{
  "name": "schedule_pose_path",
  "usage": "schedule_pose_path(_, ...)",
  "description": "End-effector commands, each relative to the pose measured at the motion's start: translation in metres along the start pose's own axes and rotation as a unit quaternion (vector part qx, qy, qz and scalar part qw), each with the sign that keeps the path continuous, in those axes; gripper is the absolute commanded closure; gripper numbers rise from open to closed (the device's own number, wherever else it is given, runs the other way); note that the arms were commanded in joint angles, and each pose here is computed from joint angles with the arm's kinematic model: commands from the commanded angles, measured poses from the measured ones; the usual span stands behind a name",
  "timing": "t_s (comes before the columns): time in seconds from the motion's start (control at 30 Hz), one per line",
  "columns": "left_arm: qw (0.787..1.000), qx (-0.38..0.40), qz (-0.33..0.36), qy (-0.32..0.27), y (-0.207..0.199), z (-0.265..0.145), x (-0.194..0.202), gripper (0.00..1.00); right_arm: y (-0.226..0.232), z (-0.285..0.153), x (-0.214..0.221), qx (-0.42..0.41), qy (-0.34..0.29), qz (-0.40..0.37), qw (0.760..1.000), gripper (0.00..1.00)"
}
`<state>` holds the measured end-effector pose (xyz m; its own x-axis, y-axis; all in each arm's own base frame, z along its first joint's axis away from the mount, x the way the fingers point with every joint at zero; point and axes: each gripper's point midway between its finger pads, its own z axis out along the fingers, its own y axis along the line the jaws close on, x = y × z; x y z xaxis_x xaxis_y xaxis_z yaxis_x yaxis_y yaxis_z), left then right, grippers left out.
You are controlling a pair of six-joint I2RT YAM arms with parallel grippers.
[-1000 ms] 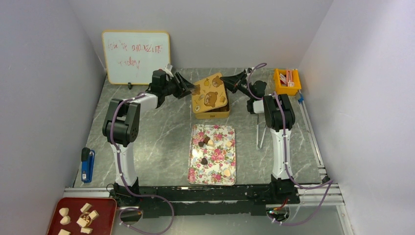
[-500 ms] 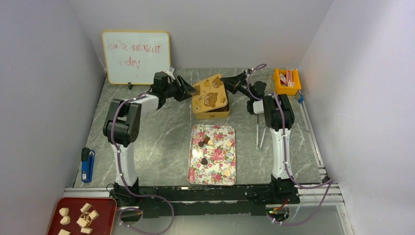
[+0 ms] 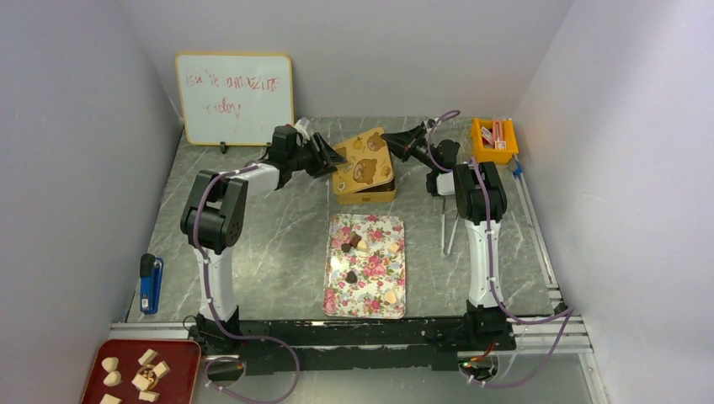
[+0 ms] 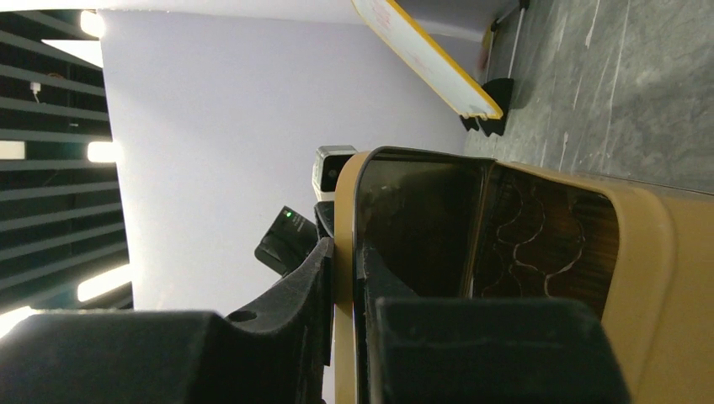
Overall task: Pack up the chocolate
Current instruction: Pick up the box lid from the packing box.
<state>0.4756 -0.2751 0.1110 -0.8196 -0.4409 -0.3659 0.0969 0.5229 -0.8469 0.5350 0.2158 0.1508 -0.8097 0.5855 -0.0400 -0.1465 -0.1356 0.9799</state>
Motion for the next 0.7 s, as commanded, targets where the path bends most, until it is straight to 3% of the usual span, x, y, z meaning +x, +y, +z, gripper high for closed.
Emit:
schedule_pose_path(0.0,1.0,0.012,0.024,0.006,-0.016,-0.001,0.001,0.4,0.02,0.001,-0.008,-0.025,-0.001,-0.049,0.998,1.0)
schedule_pose_path(0.67,0.998,-0.036,0.047,-0.029,-0.01,-0.017,-0.013,0.39,0.014,-0.009,-0.015,-0.014,-0.005,-0.05,0.999,1.0)
